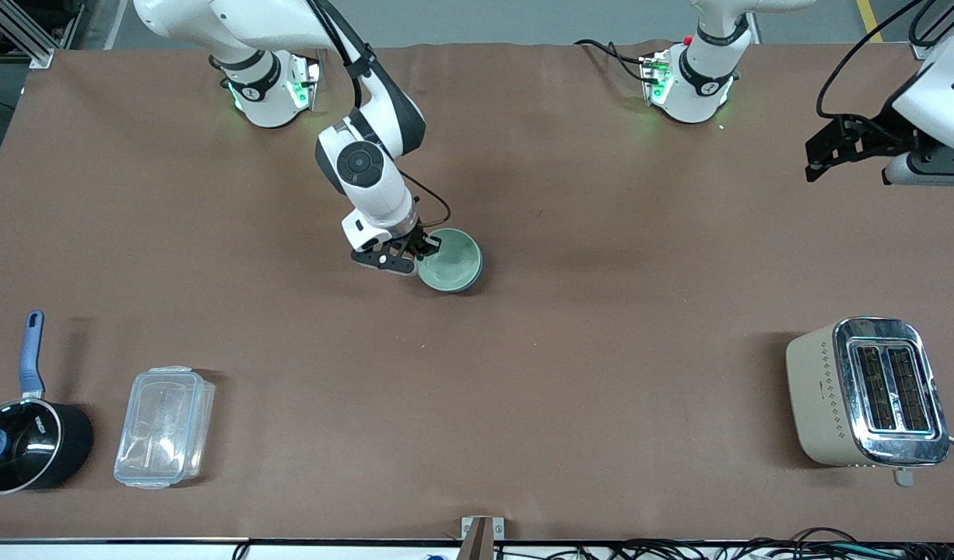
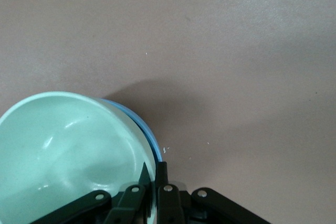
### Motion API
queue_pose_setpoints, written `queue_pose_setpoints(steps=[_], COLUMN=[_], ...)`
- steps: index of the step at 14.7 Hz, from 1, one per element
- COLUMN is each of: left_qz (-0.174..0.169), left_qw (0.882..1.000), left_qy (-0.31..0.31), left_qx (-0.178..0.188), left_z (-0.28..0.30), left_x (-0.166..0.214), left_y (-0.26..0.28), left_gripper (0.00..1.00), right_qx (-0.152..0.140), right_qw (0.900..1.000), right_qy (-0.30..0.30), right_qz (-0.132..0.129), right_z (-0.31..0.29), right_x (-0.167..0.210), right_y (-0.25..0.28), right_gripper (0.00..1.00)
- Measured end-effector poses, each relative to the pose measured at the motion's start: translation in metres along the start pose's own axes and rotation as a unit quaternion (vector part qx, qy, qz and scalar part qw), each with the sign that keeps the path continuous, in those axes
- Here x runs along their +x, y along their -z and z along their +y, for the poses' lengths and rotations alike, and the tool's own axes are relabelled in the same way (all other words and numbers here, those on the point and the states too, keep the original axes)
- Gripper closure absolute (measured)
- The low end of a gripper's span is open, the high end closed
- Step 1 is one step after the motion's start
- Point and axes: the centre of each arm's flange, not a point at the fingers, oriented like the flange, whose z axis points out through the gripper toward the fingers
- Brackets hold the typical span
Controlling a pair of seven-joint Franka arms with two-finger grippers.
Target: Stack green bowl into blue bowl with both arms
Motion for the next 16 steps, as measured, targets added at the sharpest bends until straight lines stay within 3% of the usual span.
queue_pose_setpoints(steps=[3,4,8,10,13,16], left_qz=[0.009,0.007,0.004,0.004,0.004,0.004], left_qw=[1.000,1.000,1.000,1.000,1.000,1.000], left_qy=[-0.005,-0.005,-0.004,-0.005,-0.005,-0.005], left_qx=[0.000,-0.001,0.000,0.000,0.000,0.000], left_z=[0.005,0.005,0.005,0.005,0.005,0.005], left_x=[0.001,0.001,0.002,0.002,0.002,0.002], left_y=[0.001,-0.001,-0.005,-0.005,-0.005,-0.005], left_gripper=[0.00,0.00,0.00,0.00,0.00,0.00], right_qx=[-0.002,-0.002,-0.013,-0.017,-0.031,-0.033], right_qw=[1.000,1.000,1.000,1.000,0.999,0.999], right_qy=[0.008,0.008,-0.005,-0.018,-0.016,0.010], right_qz=[-0.002,-0.003,-0.011,-0.009,0.034,0.027], right_z=[-0.005,-0.006,-0.004,0.004,0.061,0.153], right_x=[-0.008,-0.010,-0.002,0.020,0.071,0.104], right_y=[-0.001,-0.002,0.010,0.054,0.172,0.260], right_gripper=[0.90,0.85,0.45,0.27,0.00,0.00])
